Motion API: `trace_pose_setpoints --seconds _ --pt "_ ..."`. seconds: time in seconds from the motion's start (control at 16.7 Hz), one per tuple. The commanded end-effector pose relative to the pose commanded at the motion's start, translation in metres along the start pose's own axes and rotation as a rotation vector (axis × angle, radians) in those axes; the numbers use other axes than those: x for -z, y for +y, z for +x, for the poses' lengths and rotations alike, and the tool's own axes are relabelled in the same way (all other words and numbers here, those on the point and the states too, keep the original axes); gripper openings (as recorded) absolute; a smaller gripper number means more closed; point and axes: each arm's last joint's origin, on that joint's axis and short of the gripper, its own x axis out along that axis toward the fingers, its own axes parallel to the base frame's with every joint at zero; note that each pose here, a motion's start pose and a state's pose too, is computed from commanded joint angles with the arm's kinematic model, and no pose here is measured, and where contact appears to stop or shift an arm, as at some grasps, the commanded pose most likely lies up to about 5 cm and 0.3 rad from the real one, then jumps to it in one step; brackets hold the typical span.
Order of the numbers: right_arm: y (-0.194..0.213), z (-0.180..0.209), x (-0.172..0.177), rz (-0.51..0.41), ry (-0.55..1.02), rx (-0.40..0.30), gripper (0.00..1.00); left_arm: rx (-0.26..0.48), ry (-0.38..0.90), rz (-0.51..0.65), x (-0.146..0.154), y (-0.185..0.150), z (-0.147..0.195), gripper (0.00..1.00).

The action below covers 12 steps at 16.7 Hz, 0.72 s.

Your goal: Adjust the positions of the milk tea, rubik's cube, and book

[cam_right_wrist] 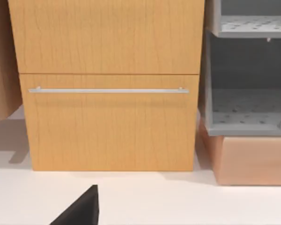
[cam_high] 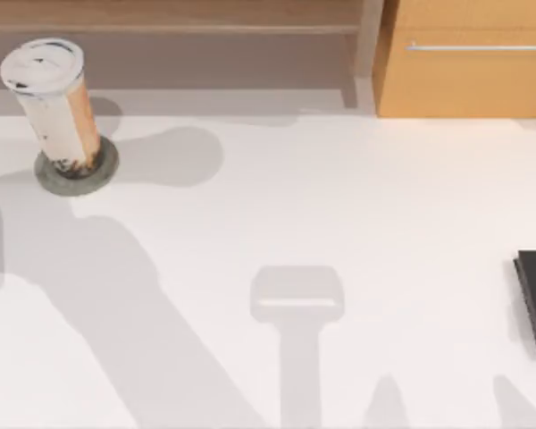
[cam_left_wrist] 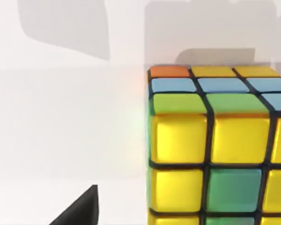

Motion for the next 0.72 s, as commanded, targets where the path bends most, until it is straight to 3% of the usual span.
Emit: trace_pose_setpoints --seconds 0.18,0.48,0.72 --pt "0.0 0.0 0.0 0.0 0.0 0.0 1.0 0.0 -0.001 0.0 0.001 0.0 0.026 1.0" --pt "0.0 0.0 0.0 0.0 0.0 0.0 1.0 0.0 0.0 0.0 0.001 0.0 0.031 1.0" --pt "0.0 0.0 0.0 0.0 0.0 0.0 1.0 0.0 0.0 0.0 0.001 0.0 0.031 0.7"
